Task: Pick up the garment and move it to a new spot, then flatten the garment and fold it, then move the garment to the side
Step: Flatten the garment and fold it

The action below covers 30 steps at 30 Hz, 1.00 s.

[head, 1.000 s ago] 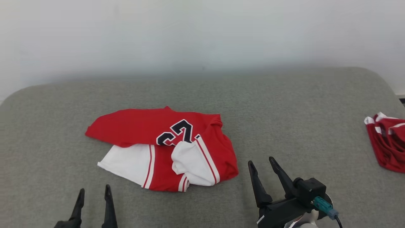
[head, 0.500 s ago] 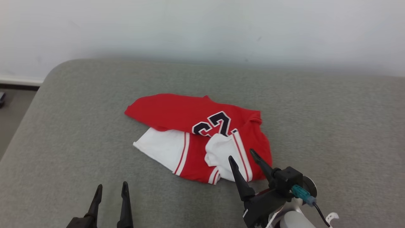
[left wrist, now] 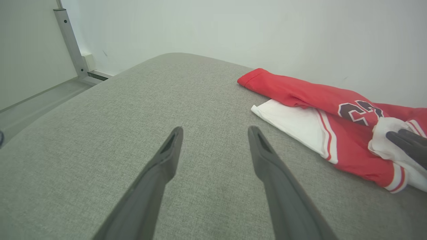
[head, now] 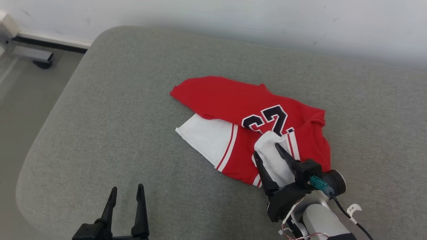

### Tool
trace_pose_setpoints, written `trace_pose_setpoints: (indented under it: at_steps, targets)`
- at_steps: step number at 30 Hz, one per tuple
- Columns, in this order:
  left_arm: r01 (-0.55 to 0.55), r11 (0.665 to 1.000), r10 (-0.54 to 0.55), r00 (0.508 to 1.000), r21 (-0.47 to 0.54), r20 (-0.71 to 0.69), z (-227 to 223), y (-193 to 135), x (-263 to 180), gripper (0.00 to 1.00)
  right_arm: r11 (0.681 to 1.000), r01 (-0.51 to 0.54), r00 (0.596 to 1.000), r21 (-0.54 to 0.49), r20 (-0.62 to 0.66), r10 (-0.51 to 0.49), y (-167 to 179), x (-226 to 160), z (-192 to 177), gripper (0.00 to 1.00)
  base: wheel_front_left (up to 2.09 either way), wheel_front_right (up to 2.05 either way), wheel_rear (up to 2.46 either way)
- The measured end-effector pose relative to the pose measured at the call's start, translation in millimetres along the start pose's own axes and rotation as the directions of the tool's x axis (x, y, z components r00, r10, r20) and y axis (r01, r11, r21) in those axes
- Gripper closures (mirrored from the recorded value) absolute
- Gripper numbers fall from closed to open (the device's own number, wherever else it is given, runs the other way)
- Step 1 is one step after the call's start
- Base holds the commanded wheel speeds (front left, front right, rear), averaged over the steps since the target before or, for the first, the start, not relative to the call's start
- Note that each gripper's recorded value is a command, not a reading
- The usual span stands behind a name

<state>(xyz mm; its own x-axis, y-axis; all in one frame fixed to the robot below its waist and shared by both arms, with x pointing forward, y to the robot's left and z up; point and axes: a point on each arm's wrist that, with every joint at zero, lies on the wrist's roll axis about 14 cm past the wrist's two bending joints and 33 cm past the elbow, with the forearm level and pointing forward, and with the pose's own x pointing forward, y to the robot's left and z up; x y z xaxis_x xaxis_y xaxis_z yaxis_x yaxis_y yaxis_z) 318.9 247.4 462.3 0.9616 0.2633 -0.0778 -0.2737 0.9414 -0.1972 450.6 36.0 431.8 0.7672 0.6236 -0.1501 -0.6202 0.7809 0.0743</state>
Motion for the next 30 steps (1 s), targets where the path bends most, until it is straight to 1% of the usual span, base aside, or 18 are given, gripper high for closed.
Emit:
trace_pose_setpoints:
  at_steps: [1,2,4,5,6,7,9,14,16,19,21,24,30]
  targets:
    - [-0.005,1.000,0.005,1.000,0.002,-0.004,-1.1,1.3,-0.4,0.00,1.000,-0.005,1.000,-0.004,-0.011,0.005,0.6,1.8,-4.1,0.03,0.00,0.00,0.00]
    - [-0.010,1.000,0.010,1.000,0.004,-0.010,-2.7,2.4,-1.0,0.00,1.000,-0.008,1.000,-0.001,-0.021,0.008,1.2,3.4,-8.4,0.09,0.00,0.00,0.00]
    - [-0.020,1.000,0.020,1.000,0.006,-0.019,-5.2,5.1,-1.6,0.00,1.000,-0.015,0.999,-0.007,-0.043,0.015,1.9,5.6,-16.6,0.15,0.00,0.00,0.00]
    - [-0.024,1.000,0.024,0.999,0.006,-0.022,-5.8,6.1,-1.4,0.00,1.000,-0.019,0.998,-0.011,-0.052,0.019,2.4,6.3,-20.0,0.22,0.00,0.00,0.00]
    - [-0.027,1.000,0.027,0.999,0.007,-0.024,-6.3,6.8,-1.2,0.00,1.000,-0.021,0.998,-0.010,-0.058,0.020,2.3,6.9,-22.5,0.52,0.00,0.00,0.00]
    - [-0.029,1.000,0.029,0.999,0.007,-0.026,-6.7,7.4,-0.9,0.00,1.000,-0.021,0.998,-0.012,-0.062,0.020,2.0,7.6,-24.0,0.60,0.00,0.00,0.00]
    - [-0.029,1.000,0.030,0.999,0.008,-0.028,-7.4,7.3,-0.4,0.00,1.000,-0.012,0.999,-0.011,-0.047,0.012,-1.2,9.3,-19.4,1.00,0.00,0.00,0.00]
    - [-0.014,1.000,0.014,1.000,0.004,-0.025,-7.0,3.1,2.2,0.00,1.000,0.026,0.998,-0.015,0.049,-0.025,-14.4,9.8,12.2,1.00,0.00,0.00,0.00]
    - [-0.006,1.000,0.006,1.000,0.001,-0.026,-7.5,0.9,2.7,0.00,0.997,0.075,0.992,-0.018,0.100,-0.072,-33.7,6.1,29.5,1.00,0.00,0.00,0.00]
    - [0.008,1.000,-0.008,1.000,-0.001,-0.015,-4.6,-2.9,3.7,0.00,0.984,0.173,0.973,-0.054,0.168,-0.161,-77.0,-6.1,56.3,1.00,0.00,0.00,0.00]
    - [0.022,1.000,-0.022,1.000,-0.005,-0.010,-3.4,-6.1,4.2,0.00,0.967,0.238,0.956,-0.093,0.200,-0.216,-107.0,-16.3,72.1,1.00,0.00,0.00,0.00]
    - [0.035,0.999,-0.035,0.999,-0.008,-0.006,-2.5,-9.7,4.4,0.00,0.930,0.331,0.925,-0.157,0.246,-0.288,-150.2,-30.2,99.0,1.00,0.00,0.00,0.00]
    - [0.031,1.000,-0.031,0.999,-0.005,-0.010,-3.1,-6.6,3.1,0.00,0.857,0.455,0.879,-0.242,0.273,-0.390,-214.9,-43.5,129.7,1.00,0.00,0.00,0.00]
